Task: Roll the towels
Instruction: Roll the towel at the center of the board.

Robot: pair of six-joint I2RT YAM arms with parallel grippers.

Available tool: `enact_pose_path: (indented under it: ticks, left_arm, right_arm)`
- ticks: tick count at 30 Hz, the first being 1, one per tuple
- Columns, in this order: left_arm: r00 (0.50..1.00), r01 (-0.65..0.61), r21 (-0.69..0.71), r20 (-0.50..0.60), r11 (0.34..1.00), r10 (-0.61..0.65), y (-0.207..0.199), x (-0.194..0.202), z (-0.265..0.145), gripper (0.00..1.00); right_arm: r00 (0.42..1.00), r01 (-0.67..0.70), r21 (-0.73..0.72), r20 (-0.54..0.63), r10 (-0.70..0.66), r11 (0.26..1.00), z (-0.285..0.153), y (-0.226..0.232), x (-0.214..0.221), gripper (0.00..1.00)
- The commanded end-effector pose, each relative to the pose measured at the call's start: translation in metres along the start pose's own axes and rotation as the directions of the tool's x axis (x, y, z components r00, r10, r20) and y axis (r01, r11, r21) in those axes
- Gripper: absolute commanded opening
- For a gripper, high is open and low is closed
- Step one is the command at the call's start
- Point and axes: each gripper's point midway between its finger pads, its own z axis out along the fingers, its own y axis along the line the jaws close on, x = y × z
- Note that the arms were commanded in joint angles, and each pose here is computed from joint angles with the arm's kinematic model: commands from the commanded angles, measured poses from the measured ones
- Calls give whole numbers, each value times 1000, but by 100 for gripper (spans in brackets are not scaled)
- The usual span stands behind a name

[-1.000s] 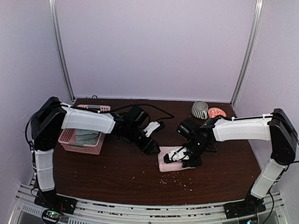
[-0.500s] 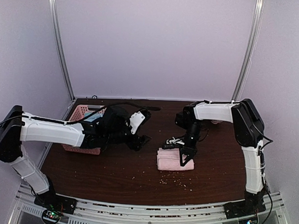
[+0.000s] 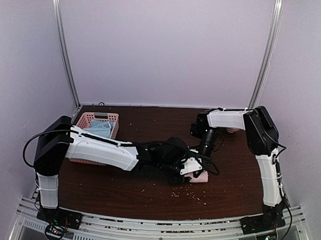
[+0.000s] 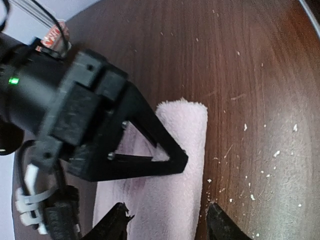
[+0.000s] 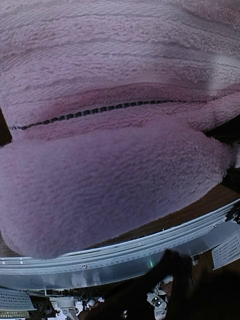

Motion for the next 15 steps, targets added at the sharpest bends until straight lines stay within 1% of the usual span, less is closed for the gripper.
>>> enact_pose_path:
  ticks: [1,6,9,11,13,14,15]
  left_arm:
    - [991,-86,70,-93,994,92,-9,17,18,55]
    - [979,-115,49,-164,992,122,-10,38,35,55]
    - [977,-118,50,-171,992,125,-12,43,38,52]
    - [975,-119,53,-180,991,126,-14,47,41,48]
    - [972,-122,53,-194,991,130,-16,52,45,45]
    - [970,-122,44,-206,992,129,-15,55,46,46]
    - [968,-124,30,-217,992,127,-14,57,47,48]
  right_arm:
    - [992,-10,124,-125,26,992,39,-56,22,11]
    - [993,-11,128,-119,26,992,37,-56,20,11]
    - [993,-8,126,-118,23,992,38,-56,19,11]
    - [993,-6,121,-117,21,993,38,-55,19,11]
    - [994,-3,108,-112,15,994,37,-52,18,11]
    - [994,3,103,-108,8,995,36,-49,17,12]
    - [995,10,102,-102,0,995,34,-47,15,12]
